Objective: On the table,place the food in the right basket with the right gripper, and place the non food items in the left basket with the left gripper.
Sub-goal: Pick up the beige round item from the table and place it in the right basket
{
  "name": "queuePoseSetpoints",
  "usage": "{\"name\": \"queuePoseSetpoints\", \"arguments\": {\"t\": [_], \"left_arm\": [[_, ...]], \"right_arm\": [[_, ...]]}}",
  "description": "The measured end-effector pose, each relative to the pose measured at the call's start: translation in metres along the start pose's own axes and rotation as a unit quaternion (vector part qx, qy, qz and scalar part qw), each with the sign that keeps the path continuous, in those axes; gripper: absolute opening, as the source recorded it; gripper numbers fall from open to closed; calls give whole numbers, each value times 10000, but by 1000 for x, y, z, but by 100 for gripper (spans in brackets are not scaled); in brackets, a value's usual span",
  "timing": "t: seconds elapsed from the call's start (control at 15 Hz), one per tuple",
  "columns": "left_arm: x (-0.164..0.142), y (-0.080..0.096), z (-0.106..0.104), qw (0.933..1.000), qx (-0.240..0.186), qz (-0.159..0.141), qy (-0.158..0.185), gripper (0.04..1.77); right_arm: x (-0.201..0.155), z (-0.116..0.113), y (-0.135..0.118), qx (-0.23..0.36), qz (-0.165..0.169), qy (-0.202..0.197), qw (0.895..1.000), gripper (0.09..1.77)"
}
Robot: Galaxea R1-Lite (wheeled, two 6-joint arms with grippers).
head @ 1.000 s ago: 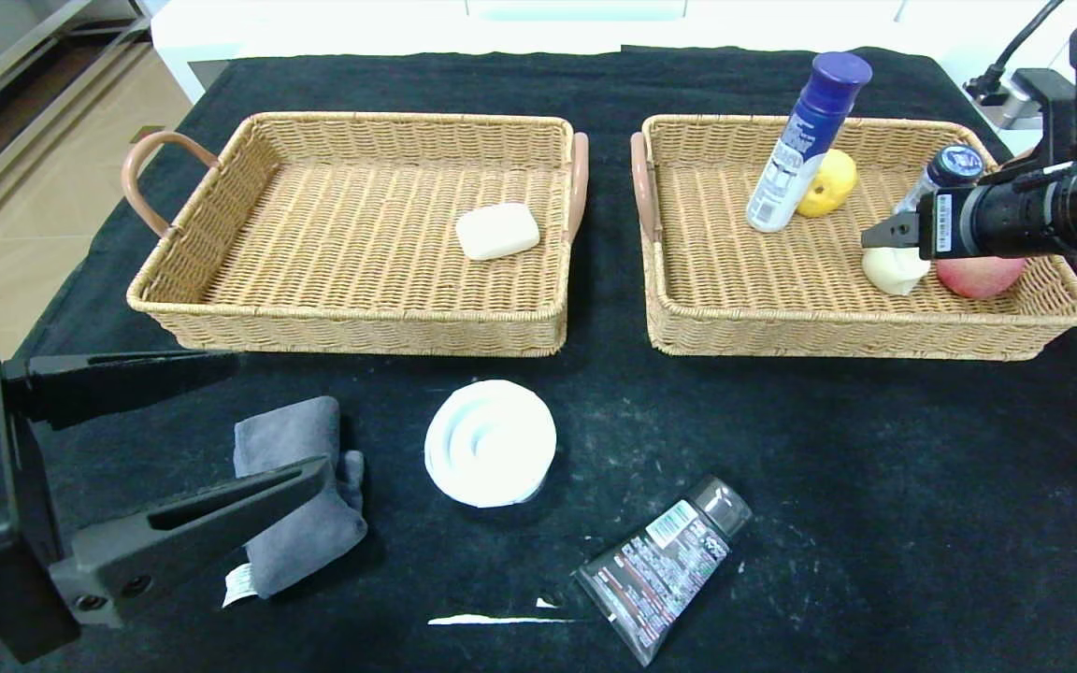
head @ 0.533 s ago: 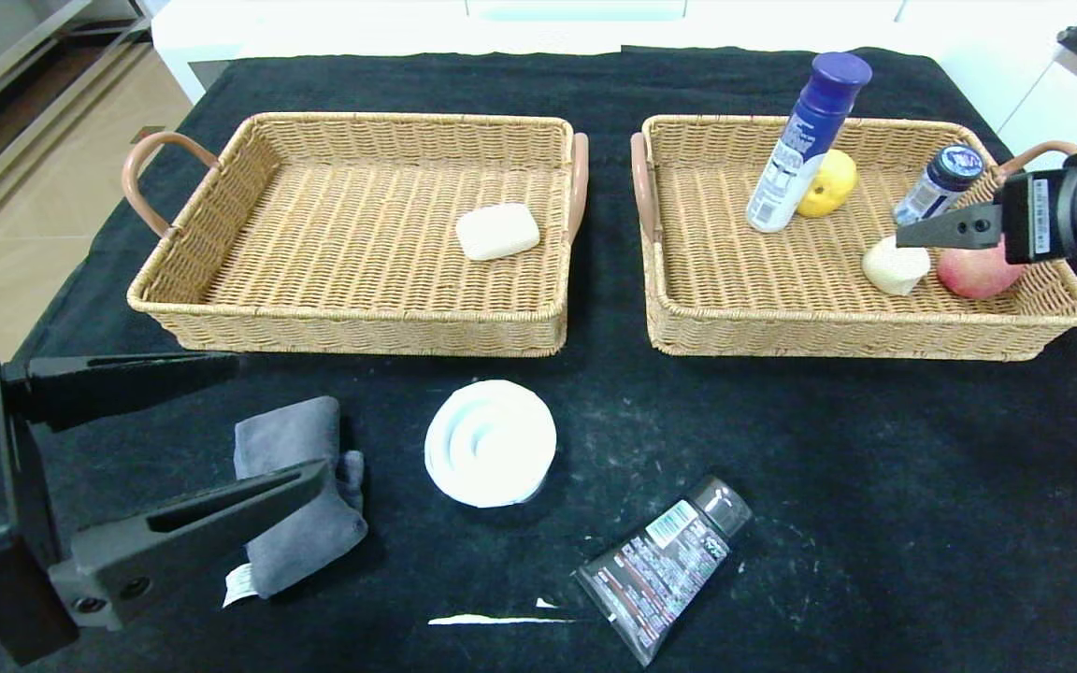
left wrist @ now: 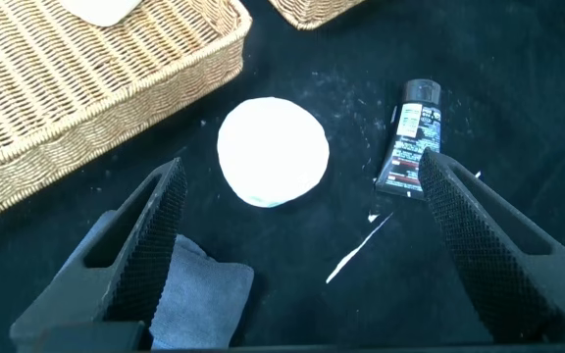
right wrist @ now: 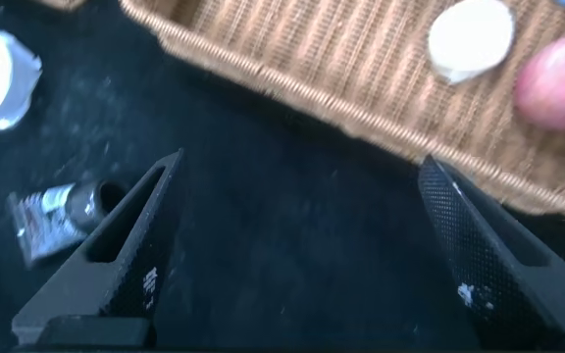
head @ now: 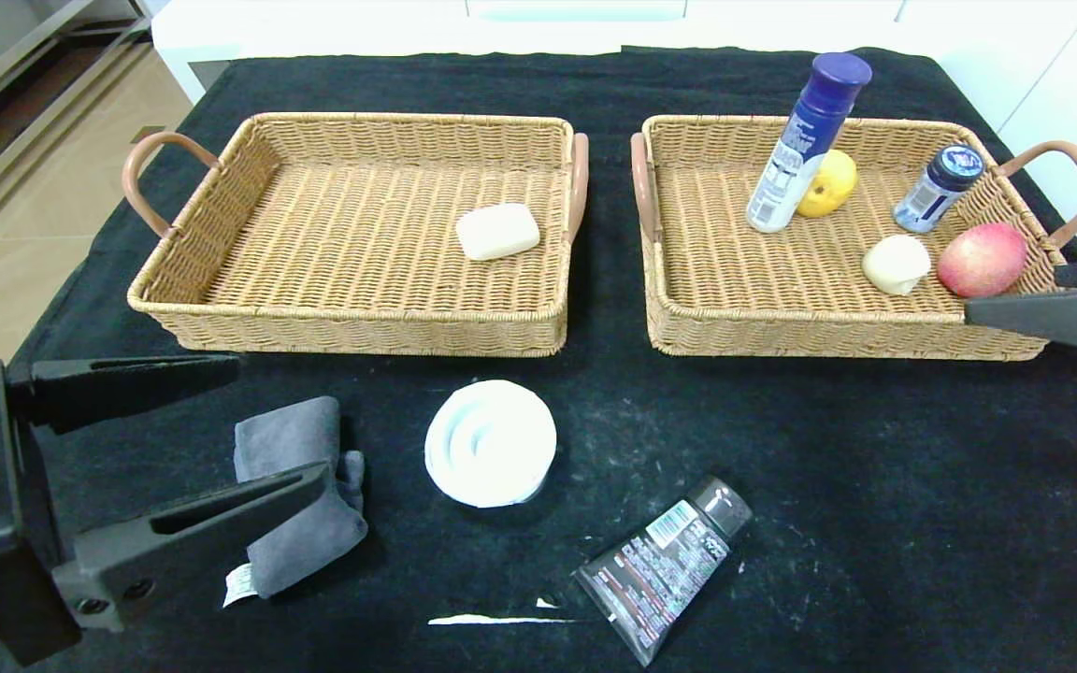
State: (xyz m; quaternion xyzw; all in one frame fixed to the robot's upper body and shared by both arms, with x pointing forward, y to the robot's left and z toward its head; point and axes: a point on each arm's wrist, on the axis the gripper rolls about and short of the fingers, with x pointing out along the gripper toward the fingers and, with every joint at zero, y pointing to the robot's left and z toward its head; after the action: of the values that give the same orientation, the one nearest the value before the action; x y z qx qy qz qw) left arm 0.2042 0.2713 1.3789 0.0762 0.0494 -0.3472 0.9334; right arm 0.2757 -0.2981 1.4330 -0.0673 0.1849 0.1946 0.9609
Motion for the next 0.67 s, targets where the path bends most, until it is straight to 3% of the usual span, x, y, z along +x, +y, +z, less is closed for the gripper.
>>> {"name": "queuePoseSetpoints", "arguments": {"t": [0.67], "left_arm": [[1,1,1,10000,-18,54,10,172]], "right_arm": [[-24,-36,13,12,383,146,9992,170]]}}
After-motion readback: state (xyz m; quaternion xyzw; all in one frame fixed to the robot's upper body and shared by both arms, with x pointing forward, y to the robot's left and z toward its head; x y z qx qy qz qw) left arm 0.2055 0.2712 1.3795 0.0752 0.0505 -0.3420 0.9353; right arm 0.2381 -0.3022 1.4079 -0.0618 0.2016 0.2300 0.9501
